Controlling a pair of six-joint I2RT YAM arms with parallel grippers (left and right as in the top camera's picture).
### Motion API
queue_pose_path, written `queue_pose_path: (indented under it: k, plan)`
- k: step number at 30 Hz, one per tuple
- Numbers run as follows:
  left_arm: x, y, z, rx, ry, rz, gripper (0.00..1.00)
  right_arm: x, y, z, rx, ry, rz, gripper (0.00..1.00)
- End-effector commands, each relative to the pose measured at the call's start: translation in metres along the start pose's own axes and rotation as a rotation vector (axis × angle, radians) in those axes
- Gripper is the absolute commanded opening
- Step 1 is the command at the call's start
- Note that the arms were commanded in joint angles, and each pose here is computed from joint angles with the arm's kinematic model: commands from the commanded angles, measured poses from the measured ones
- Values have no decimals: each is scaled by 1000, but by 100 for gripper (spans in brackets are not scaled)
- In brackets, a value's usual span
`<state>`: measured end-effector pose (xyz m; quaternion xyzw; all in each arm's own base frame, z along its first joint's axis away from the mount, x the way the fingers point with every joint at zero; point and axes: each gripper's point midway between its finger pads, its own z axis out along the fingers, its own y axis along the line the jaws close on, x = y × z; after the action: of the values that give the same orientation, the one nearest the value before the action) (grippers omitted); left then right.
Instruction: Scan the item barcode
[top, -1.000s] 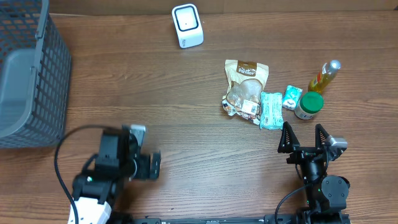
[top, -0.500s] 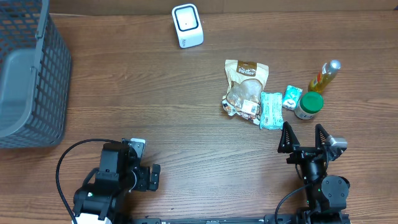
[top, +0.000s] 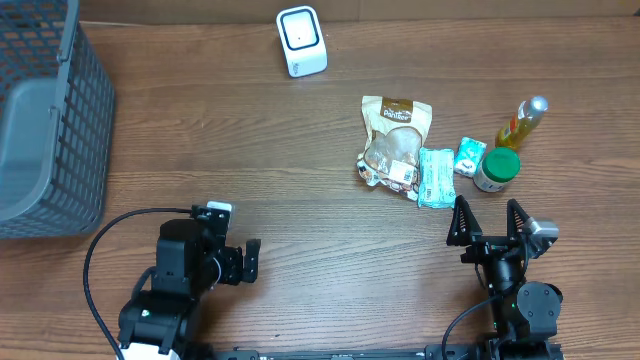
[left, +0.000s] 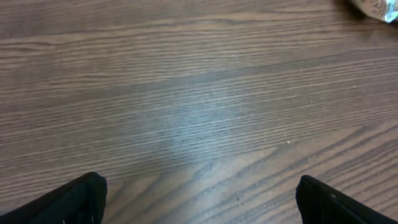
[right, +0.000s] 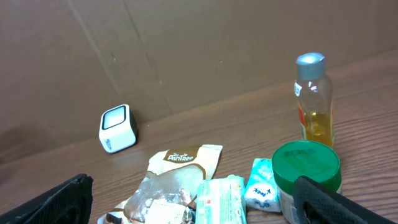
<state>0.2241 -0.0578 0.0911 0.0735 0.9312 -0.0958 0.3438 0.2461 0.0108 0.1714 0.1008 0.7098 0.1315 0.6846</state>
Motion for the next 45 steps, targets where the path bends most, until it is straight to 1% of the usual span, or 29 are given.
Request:
queue_pose_path:
  k: [1,4,10,16,26,32,45]
  plan:
    - [21,-5,12,42,27,14,100,2,-1,0,-1,-4,-6,100]
    - [26,-6,21,57,1,18,100,1,-1,0,0,-4,-6,100]
    - [17,-6,20,58,-51,27,100,1,-1,0,0,-4,-6,100]
    - [29,-6,26,65,-53,25,100,2,-1,0,0,-4,-6,100]
    - [26,-12,37,114,-216,54,100,1,-1,0,0,-4,-6,100]
    - [16,-13,34,120,-320,74,99,1,-1,0,0,-4,-6,100]
    - [-6,-15,17,114,-442,98,99,1,-1,0,0,-4,-6,100]
